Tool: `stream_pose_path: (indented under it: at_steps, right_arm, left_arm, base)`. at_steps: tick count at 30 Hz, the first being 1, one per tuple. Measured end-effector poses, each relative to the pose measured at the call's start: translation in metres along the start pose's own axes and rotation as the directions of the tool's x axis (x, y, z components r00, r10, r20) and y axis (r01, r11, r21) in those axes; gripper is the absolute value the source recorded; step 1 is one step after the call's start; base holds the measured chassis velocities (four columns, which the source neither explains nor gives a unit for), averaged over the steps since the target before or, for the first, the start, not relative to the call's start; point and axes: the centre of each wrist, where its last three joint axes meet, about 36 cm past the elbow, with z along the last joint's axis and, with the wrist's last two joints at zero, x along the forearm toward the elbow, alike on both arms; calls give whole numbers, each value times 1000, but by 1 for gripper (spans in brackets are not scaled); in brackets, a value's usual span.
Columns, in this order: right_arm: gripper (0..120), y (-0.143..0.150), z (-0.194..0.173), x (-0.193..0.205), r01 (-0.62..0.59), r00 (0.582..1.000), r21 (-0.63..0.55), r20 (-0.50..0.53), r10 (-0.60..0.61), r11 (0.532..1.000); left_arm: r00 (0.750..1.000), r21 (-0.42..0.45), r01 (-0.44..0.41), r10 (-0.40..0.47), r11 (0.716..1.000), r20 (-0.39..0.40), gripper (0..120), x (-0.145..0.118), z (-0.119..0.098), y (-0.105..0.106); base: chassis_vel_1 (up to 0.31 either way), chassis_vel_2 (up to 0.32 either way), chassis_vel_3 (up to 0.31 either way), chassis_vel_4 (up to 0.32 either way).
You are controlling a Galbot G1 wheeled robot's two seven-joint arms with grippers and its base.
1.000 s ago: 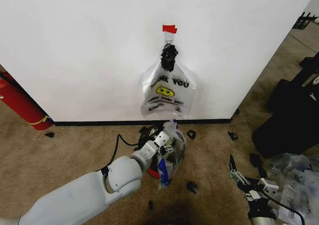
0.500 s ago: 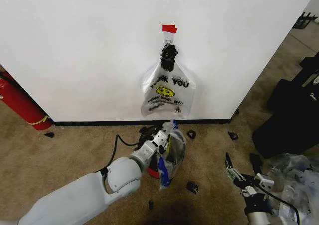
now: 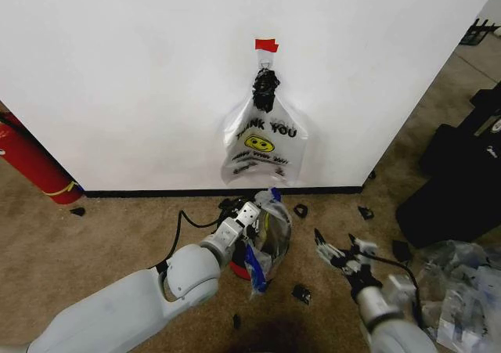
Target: Pick up the garbage bag from the wall and place it over the trash bin.
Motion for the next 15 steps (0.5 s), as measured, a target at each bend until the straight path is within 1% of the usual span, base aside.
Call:
stream_pose_path:
  at_steps: [3, 5, 6, 7, 8, 10, 13, 15]
  right_arm:
    - [100, 3, -3, -5, -6, 1000, -4, -7, 6, 1000]
    - [100, 10, -8, -12, -5, 999, -19, -32, 5, 1000]
    - [100, 14, -11, -14, -5, 998, -24, -60, 3, 1000]
    - [100, 14, -11, -14, -5, 998, -24, -60, 3, 1000]
    - [100, 17, -14, -16, -6, 997, -26, -83, 3, 1000]
    - [100, 29, -22, -22, -6, 986, -38, -170, 0, 999]
    - [100, 40, -23, -37, 3, 977, -55, -214, -15, 998]
    - [100, 43, -22, -41, 2, 976, -59, -218, -15, 998]
  left_arm:
    - [1000, -10, -15, 15, 1000, 18, 0, -6, -4, -4]
    - [999, -17, -21, 21, 1000, 29, 0, -8, -8, -5]
    - [999, -20, -19, 20, 1000, 32, 0, -8, -10, -4]
    - [999, -20, -19, 20, 1000, 32, 0, -8, -10, -4]
    - [999, -21, -17, 18, 1000, 33, 0, -9, -10, -3]
    - [999, -22, -8, 9, 1000, 33, 0, -9, -10, 1]
    - [1000, -23, 1, 0, 1000, 30, 0, -8, -10, 5]
    - [1000, -23, 2, -1, 1000, 29, 0, -8, -9, 5]
  base:
    - [0, 0, 0, 0]
    - [0, 0, 0, 0]
    - [0, 0, 0, 0]
    - [0, 0, 0, 0]
    - [0, 0, 0, 0]
    - [0, 0, 0, 0]
    - [0, 0, 0, 0]
    - [0, 0, 0, 0]
